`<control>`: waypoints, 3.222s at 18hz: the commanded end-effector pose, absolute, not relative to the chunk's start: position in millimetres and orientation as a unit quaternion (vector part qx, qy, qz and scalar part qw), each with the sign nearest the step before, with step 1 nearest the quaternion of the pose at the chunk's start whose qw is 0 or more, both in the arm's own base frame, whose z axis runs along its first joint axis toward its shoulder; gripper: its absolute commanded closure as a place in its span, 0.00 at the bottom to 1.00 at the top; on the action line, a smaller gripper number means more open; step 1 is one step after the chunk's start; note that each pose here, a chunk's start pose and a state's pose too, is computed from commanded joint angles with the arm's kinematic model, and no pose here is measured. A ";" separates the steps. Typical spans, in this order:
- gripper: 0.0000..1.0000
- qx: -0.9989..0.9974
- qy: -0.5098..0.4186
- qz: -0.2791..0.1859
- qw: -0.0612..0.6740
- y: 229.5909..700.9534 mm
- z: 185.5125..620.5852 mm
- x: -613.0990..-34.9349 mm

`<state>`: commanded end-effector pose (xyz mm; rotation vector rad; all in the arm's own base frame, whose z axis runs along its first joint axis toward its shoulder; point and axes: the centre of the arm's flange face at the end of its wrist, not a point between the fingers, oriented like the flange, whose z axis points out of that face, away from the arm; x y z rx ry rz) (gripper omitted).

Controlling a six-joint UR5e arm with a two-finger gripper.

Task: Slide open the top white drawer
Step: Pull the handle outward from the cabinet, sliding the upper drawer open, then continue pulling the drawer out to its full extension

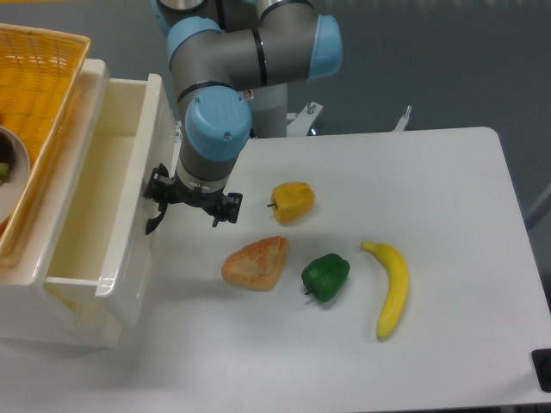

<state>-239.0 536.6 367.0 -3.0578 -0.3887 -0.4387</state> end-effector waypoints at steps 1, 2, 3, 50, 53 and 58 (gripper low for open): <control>0.00 -0.982 -0.127 -0.140 0.015 534.8 367.8 -242.2; 0.00 -0.982 -0.128 -0.140 0.015 533.7 368.4 -244.7; 0.00 -0.982 -0.128 -0.139 0.016 533.5 368.6 -245.7; 0.00 -0.970 -0.154 -0.183 0.041 512.2 371.9 -293.6; 0.00 -0.972 -0.148 -0.177 0.050 510.4 379.7 -299.6; 0.00 -0.972 -0.156 -0.165 0.062 501.7 392.4 -311.3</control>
